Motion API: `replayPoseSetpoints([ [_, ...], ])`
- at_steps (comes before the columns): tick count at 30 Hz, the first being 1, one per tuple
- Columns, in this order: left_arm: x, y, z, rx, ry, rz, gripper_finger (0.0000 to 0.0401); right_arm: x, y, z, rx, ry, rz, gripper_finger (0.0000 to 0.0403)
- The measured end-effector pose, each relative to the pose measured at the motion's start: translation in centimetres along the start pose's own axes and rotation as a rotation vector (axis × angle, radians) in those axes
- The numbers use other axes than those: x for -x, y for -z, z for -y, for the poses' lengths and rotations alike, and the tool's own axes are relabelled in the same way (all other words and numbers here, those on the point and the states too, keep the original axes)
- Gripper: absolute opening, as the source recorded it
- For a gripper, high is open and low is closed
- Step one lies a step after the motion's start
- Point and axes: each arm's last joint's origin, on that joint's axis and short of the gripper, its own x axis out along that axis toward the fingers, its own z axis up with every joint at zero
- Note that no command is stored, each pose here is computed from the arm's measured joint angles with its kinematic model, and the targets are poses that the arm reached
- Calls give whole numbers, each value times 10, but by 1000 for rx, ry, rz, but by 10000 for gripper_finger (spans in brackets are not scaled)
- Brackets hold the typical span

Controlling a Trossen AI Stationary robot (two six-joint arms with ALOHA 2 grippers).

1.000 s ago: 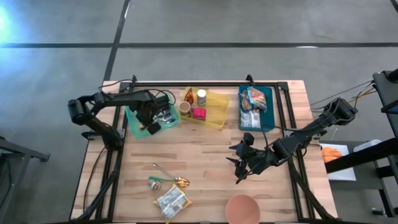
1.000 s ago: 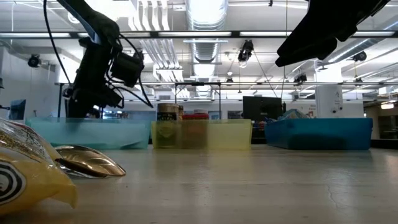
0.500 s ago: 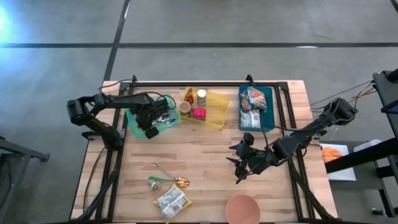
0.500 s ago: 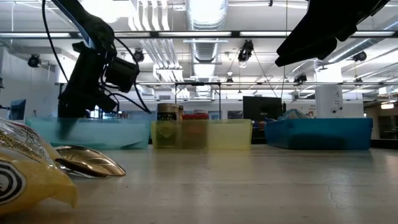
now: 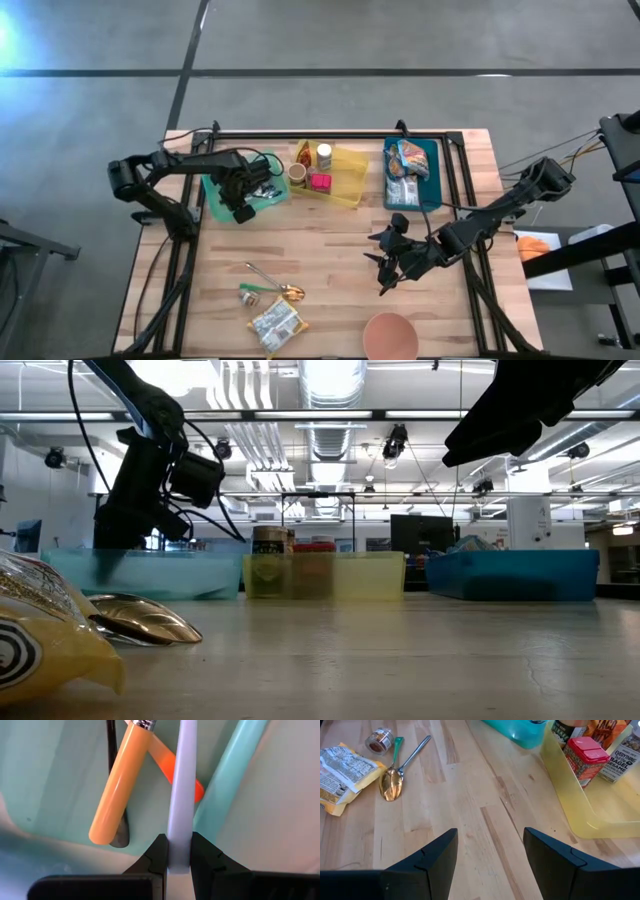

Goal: Pick & Place Food Item
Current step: Put the blue spoon into the green bin

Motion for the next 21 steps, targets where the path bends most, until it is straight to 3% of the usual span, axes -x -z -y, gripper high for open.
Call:
replayPoseSetpoints([
  [7, -2, -1, 1, 2, 9, -11, 43, 0, 0, 0, 0, 0, 0, 224],
  [13, -7, -5, 4, 44, 88, -36, 43, 0, 0, 0, -3, -1, 3, 224],
  [21, -10, -6, 4, 67, 92, -55, 76, 0, 0, 0, -3, -1, 3, 224],
])
